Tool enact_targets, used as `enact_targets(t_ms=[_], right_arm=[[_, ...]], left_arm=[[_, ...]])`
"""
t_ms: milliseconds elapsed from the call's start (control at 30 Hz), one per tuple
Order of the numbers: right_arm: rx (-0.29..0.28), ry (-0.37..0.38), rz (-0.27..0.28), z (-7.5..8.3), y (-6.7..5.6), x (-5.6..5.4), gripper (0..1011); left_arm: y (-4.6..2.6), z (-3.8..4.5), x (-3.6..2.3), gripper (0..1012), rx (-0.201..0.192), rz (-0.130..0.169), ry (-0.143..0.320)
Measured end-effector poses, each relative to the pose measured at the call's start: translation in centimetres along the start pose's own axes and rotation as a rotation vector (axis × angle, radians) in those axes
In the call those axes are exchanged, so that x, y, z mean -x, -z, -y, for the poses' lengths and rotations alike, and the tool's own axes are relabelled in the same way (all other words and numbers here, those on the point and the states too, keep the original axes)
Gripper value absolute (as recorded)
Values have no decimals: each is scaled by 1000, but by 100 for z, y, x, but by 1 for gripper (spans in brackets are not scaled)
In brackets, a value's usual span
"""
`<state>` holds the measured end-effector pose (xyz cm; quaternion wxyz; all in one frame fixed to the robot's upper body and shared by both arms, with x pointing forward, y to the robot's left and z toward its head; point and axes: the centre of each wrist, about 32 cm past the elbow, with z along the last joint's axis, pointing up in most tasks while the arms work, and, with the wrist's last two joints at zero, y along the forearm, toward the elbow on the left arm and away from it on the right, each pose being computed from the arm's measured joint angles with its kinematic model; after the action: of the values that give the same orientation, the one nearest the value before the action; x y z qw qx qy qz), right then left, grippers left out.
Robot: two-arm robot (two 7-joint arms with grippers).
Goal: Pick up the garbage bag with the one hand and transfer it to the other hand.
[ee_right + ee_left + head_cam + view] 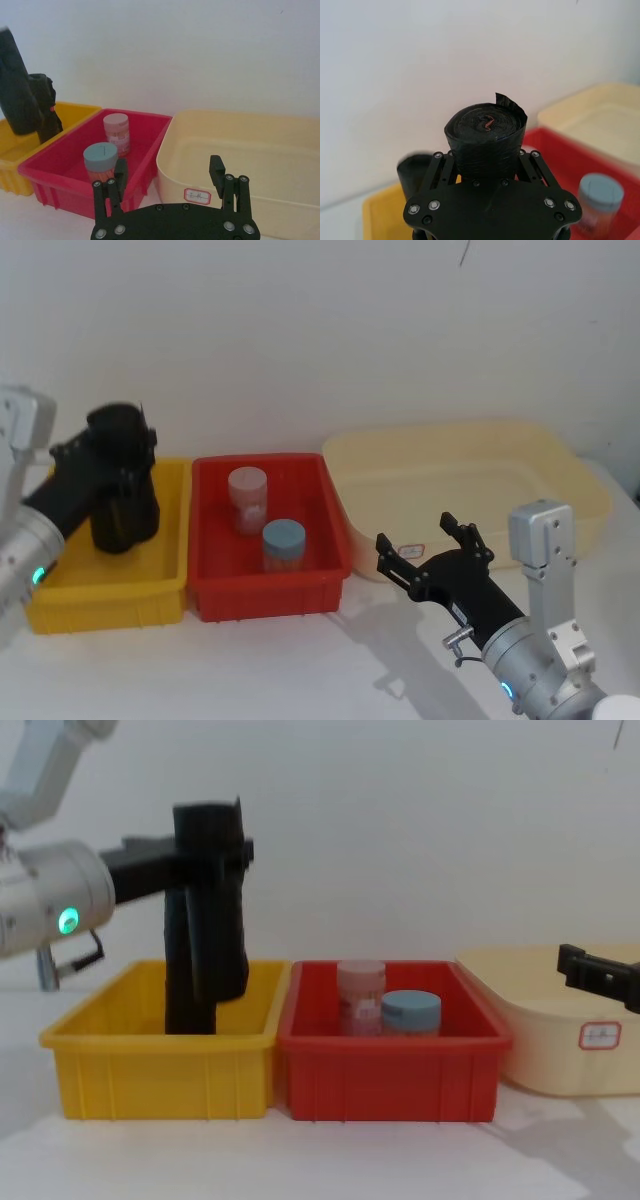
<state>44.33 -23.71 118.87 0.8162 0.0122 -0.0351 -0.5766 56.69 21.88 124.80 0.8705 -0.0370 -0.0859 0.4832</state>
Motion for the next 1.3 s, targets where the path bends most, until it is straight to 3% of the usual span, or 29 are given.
enact_targets(t_ms=[33,133,167,367,567,633,800,867,1000,1100,1300], right_arm=[[0,0,0,0,0,0,1000],[0,0,0,0,0,0,1000],[0,0,0,0,0,0,1000],[0,0,0,0,0,0,1000],[0,0,0,0,0,0,1000],[0,0,0,0,0,0,1000],[0,0,0,0,0,0,1000],[0,0,0,0,0,0,1000],[0,0,0,0,0,0,1000],[0,0,0,0,0,0,1000],[0,0,0,0,0,0,1000]], left_arm=[[-77,13,-18,439,12,2,12],[-204,37,-47,439,33,7,31],[-279,54,-63,439,43,9,46],[-528,147,-106,439,74,19,121],[-638,254,-97,439,82,13,196],[-663,335,-79,439,78,3,240],[-663,443,-44,439,68,-14,295],[-620,549,-2,439,51,-36,341],[-579,658,44,439,35,-57,389],[-489,811,125,439,8,-93,446],[-344,995,226,439,-33,-138,514]])
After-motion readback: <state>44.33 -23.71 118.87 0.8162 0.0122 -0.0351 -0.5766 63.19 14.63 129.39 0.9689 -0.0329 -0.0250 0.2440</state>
